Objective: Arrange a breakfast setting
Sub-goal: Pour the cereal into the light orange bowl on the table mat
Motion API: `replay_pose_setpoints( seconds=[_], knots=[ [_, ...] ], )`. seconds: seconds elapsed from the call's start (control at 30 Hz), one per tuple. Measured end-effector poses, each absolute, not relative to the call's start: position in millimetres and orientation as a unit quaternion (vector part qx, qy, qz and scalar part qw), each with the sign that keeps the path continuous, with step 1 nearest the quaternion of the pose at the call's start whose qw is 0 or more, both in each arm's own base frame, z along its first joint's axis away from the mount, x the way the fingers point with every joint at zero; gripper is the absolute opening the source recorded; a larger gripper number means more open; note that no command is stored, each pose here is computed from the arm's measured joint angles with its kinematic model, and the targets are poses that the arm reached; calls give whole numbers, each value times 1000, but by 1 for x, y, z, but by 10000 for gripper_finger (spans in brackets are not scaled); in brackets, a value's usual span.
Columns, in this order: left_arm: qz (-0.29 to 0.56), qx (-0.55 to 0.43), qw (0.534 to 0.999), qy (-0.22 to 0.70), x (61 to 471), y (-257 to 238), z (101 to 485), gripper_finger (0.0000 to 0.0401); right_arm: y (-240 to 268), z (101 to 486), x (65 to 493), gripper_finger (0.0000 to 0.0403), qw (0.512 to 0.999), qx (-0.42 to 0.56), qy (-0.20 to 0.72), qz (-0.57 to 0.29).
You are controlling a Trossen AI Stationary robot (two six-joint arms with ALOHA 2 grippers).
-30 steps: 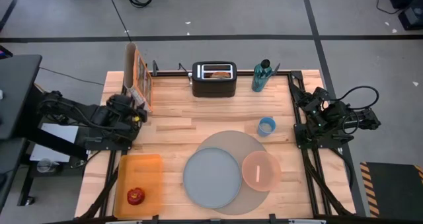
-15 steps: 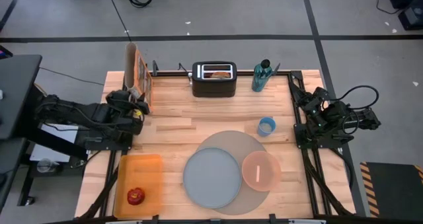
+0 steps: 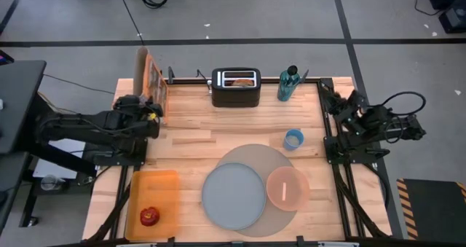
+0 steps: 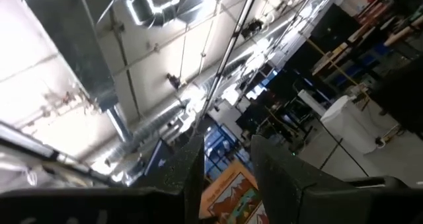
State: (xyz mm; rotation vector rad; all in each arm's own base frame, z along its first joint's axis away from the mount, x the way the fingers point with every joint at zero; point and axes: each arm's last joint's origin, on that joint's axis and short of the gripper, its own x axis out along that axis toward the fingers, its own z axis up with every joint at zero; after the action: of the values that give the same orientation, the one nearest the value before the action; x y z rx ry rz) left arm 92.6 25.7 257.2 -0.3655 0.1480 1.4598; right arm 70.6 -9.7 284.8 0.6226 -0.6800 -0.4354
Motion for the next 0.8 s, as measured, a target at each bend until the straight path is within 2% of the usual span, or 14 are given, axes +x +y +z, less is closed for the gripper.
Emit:
replay_pose_setpoints(
  seconds=[0.23,0.33,0.57,0.8],
  knots=[
    [683,-157,712,52,91,30,258,231,-8,307,81,132,894,279,-279,-212],
    [677,-146,719,61,93,29,259,214,-7,313,86,132,900,275,-271,-202],
    [663,-115,735,78,98,29,263,128,-5,316,96,132,903,286,-257,-192],
    [655,-144,739,57,87,29,269,15,-3,311,108,132,907,298,-236,-182]
  ],
)
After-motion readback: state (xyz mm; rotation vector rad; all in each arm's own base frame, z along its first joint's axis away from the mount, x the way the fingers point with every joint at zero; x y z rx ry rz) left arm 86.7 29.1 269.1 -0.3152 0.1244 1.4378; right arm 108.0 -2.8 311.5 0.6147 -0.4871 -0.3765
